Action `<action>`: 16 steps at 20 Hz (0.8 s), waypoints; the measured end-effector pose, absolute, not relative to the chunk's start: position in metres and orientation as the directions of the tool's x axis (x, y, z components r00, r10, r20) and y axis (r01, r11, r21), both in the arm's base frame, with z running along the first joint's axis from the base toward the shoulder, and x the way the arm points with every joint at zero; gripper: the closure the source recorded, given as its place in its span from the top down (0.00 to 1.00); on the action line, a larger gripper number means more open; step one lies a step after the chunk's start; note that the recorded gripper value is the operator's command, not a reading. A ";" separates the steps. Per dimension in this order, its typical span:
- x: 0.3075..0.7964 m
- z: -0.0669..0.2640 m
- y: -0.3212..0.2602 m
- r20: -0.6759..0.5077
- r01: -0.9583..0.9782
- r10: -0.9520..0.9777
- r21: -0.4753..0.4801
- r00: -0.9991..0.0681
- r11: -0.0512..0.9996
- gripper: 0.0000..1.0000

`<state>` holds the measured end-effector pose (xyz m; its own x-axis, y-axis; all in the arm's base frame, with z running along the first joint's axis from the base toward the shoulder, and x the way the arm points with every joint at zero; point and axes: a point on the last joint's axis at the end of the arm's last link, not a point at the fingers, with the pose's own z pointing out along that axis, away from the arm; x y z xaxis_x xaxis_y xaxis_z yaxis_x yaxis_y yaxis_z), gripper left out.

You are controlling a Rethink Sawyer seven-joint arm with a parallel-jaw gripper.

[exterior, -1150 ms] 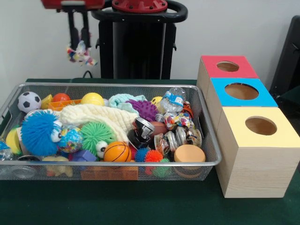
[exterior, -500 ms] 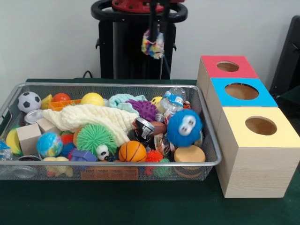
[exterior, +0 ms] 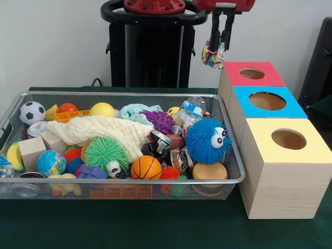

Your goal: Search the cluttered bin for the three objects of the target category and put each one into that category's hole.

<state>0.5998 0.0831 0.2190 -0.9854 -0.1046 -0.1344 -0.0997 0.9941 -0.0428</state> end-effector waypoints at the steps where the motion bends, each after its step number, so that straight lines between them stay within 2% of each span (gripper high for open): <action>1: 0.598 0.218 0.084 -0.134 -0.093 -0.098 -0.043 -0.986 0.995 0.00; 16: 0.580 0.208 0.049 -0.113 -0.001 -0.009 -0.071 -0.994 0.997 0.00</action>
<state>0.5796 0.0494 0.2080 -0.9936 -0.0089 -0.1126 -0.0009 0.9975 -0.0711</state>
